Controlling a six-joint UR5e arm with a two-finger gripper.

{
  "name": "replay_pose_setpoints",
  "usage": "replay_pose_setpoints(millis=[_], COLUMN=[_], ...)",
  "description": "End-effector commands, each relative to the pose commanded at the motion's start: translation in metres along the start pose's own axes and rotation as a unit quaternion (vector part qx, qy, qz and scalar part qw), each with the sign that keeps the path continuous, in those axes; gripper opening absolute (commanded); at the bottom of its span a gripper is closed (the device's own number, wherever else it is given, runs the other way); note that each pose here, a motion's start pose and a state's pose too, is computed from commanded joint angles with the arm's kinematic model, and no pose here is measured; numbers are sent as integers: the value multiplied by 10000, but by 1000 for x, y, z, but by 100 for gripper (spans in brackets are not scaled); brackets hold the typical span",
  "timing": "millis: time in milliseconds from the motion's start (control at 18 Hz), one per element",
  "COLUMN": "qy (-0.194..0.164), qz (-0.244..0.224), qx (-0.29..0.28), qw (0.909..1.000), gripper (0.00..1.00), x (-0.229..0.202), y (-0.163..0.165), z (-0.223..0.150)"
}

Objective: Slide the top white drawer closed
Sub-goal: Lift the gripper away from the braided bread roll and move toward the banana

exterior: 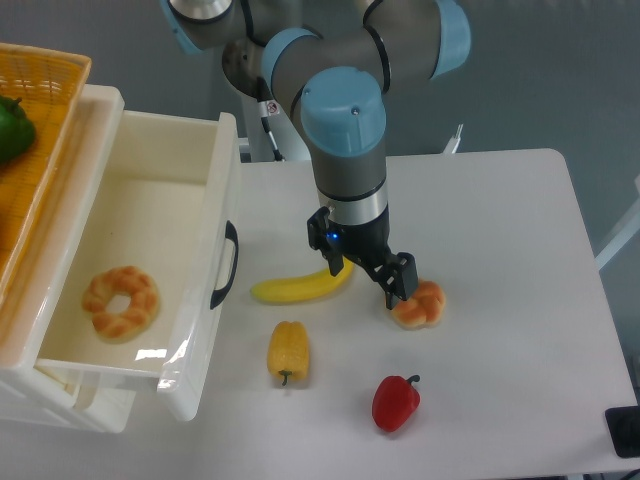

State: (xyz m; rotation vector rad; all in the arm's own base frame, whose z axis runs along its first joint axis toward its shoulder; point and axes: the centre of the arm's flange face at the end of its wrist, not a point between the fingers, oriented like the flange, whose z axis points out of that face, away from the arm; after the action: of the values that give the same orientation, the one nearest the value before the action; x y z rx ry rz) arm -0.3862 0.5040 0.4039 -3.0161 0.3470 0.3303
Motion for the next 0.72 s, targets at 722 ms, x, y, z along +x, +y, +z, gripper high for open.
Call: replay_pose_setpoints(millis=[722], qy=[220], qz=[-324], qx=[-138], qw=[9991], gripper=[100], x=[19], y=[7], z=[28])
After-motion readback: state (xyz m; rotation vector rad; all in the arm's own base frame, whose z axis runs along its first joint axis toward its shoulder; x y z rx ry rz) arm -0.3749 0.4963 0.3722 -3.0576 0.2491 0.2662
